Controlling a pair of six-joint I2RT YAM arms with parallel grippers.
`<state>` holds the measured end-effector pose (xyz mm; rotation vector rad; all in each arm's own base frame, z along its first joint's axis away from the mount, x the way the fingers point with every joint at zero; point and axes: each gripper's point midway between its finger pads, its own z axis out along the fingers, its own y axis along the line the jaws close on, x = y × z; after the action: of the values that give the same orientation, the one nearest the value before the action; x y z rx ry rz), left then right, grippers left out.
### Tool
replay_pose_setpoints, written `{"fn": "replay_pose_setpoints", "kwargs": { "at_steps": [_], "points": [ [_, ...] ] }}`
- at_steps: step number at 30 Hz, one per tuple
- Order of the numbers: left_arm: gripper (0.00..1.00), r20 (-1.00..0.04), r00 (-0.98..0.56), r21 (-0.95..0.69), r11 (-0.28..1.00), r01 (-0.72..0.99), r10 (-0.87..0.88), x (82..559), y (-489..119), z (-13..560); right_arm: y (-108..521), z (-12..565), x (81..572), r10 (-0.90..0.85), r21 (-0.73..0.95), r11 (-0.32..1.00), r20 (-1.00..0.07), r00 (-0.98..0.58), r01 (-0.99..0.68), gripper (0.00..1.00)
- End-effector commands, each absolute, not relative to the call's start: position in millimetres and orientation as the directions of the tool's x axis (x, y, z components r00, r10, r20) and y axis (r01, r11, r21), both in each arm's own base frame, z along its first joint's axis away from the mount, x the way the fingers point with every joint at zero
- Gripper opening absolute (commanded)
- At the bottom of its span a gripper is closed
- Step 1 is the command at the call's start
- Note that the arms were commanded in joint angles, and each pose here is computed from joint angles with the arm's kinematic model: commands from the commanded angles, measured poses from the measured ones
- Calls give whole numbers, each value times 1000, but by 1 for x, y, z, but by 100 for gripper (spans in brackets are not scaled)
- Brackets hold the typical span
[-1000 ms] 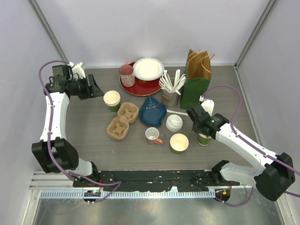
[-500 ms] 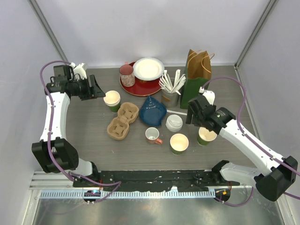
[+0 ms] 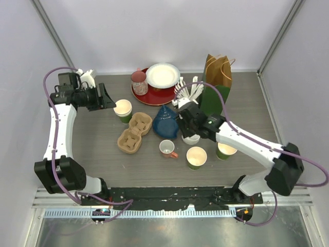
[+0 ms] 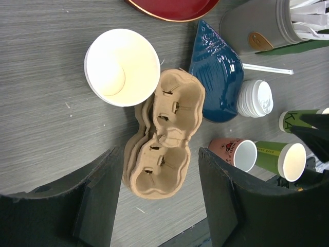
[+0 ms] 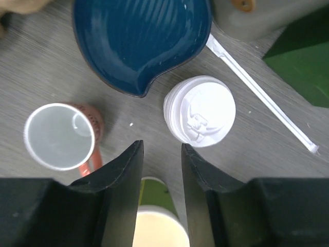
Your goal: Pack the takeout coffee
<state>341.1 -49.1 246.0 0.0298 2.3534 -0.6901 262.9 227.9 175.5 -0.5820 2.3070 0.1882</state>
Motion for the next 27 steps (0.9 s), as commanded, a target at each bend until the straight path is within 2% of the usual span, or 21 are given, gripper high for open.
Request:
{"fn": "replay_pose_setpoints", "kwargs": {
  "at_steps": [1, 3, 8, 14, 27],
  "points": [
    [63, -661, -741, -431, 870, 240, -123, 333, -49, 258, 243, 157, 283, -460, -112, 827, -698, -549, -551, 41],
    [64, -661, -741, -424, 873, 241, -116, 332, -48, 258, 243, 150, 293, -460, -115, 829, -696, -551, -547, 38],
    [64, -659, -744, -413, 880, 235, -110, 332, -46, 256, 239, 122, 307, -464, -94, 835, -650, -602, -542, 41],
    [64, -663, -740, -411, 881, 236, -111, 337, -45, 259, 235, 94, 307, -453, -52, 839, -619, -642, -542, 40],
    [63, -664, -739, -416, 878, 239, -114, 339, -46, 261, 227, 73, 304, -456, -57, 848, -586, -670, -527, 36]
  ]
}}
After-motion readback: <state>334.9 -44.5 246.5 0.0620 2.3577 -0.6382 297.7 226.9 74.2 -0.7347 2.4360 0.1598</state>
